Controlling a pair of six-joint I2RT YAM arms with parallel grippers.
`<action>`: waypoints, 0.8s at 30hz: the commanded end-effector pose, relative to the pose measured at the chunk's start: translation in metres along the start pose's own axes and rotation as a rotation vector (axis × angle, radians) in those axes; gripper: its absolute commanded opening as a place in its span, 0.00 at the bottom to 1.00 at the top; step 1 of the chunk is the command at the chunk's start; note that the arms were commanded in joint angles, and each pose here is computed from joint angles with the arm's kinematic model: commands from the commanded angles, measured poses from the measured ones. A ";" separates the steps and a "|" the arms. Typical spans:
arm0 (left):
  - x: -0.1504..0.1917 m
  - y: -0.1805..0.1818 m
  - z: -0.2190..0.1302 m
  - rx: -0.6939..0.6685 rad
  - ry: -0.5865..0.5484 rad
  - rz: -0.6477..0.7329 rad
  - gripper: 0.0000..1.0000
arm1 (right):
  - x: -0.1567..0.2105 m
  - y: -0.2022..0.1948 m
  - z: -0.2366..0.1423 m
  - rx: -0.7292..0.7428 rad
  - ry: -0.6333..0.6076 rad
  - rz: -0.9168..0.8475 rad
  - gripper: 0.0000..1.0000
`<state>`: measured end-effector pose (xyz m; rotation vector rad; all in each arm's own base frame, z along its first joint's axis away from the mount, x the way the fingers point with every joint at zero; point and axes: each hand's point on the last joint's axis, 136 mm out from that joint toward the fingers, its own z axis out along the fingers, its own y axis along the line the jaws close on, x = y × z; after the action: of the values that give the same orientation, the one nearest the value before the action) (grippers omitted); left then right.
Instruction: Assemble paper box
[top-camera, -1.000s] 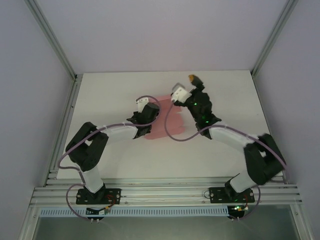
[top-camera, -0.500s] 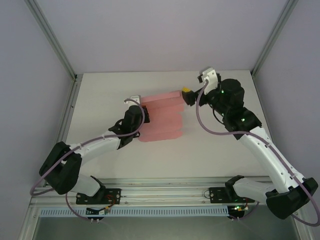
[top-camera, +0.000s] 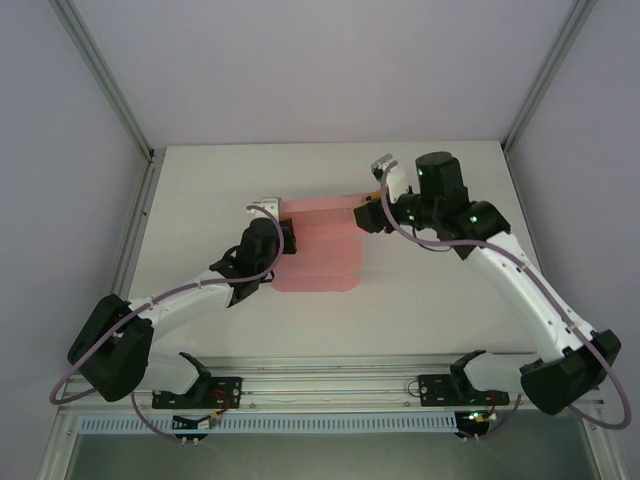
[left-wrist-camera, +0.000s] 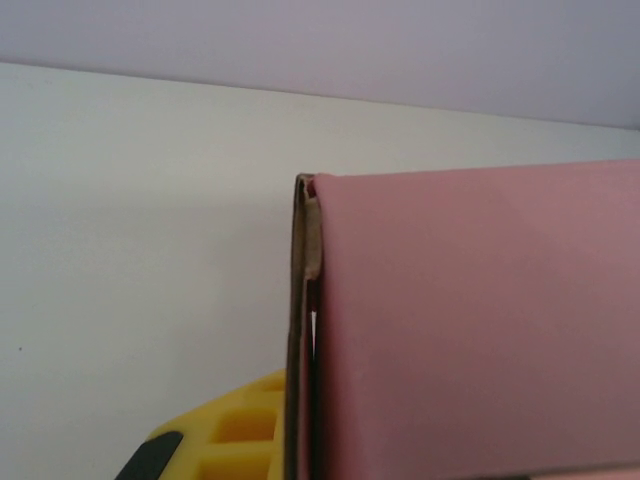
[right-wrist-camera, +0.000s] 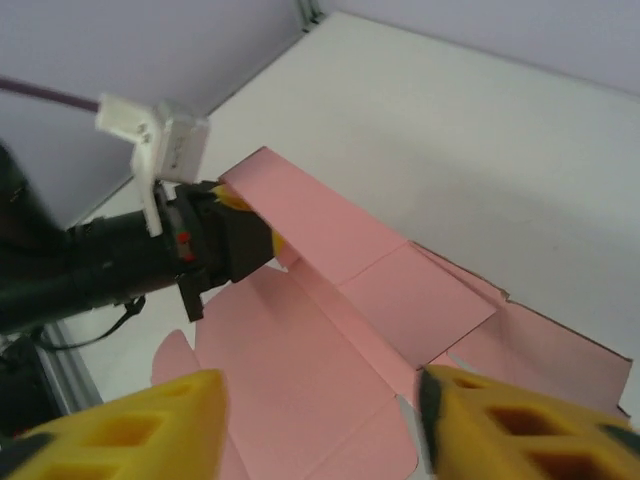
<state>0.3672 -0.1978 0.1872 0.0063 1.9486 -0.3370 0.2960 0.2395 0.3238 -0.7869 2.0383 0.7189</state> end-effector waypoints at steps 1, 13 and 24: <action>-0.008 -0.004 -0.004 0.043 -0.029 -0.010 0.00 | -0.010 -0.013 0.004 0.060 0.043 0.003 0.44; -0.005 -0.004 0.004 0.024 -0.007 -0.010 0.00 | 0.027 -0.023 0.041 0.026 0.218 0.039 0.23; -0.007 -0.010 0.004 0.054 -0.011 -0.042 0.00 | 0.032 -0.016 0.075 -0.058 0.195 0.110 0.18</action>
<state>0.3664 -0.2038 0.1794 0.0279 1.9729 -0.3615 0.3311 0.2587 0.2544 -0.8135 2.2957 0.7046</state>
